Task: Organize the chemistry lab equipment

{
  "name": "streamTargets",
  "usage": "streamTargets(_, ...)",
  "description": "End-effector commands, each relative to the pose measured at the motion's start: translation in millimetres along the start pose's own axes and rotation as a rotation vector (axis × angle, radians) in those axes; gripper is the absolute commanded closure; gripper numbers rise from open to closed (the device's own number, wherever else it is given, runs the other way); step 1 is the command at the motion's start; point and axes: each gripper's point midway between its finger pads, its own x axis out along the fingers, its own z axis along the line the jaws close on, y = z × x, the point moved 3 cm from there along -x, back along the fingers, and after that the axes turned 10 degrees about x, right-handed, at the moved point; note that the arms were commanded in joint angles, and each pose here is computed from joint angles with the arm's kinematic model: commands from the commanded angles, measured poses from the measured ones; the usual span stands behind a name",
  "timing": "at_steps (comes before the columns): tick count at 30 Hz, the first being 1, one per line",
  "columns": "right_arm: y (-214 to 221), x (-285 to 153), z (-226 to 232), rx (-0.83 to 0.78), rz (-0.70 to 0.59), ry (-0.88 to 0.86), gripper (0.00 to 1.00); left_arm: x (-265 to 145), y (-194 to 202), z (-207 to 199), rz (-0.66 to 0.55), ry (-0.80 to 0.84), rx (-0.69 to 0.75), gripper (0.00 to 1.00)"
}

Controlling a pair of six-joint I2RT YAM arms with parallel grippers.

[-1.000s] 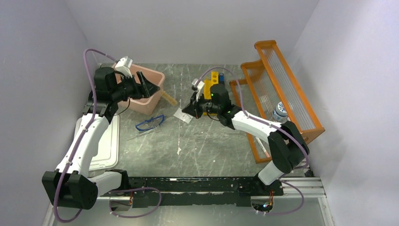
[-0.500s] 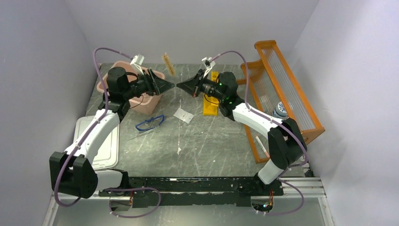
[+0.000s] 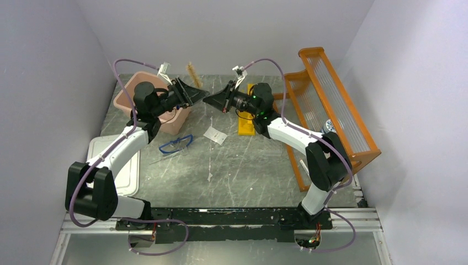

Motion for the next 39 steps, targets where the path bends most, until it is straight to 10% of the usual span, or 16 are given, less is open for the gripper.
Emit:
streamTargets(1, -13.9, 6.1, 9.9, -0.040, -0.019, -0.058, 1.00, 5.6, -19.6, -5.4, -0.081, 0.004, 0.082, 0.49)
streamTargets(9, -17.0, 9.6, 7.0, -0.033, -0.020, -0.076, 1.00, 11.8, -17.1, -0.1, -0.064, 0.012, 0.104, 0.95)
streamTargets(17, -31.7, -2.7, 1.9, -0.075, -0.058, -0.022, 0.43, 13.4, -33.7, 26.4, -0.012, -0.214, 0.202, 0.95)
streamTargets(28, -43.5, -25.4, -36.9, -0.177, -0.032, 0.254, 0.40, -47.9, -70.9, 150.3, -0.093, -0.842, -0.058, 0.95)
streamTargets(39, -42.2, -36.5, -67.1, -0.276, -0.006, 0.411, 0.39, -51.8, -56.6, 251.6, -0.112, -1.060, -0.199, 0.95)
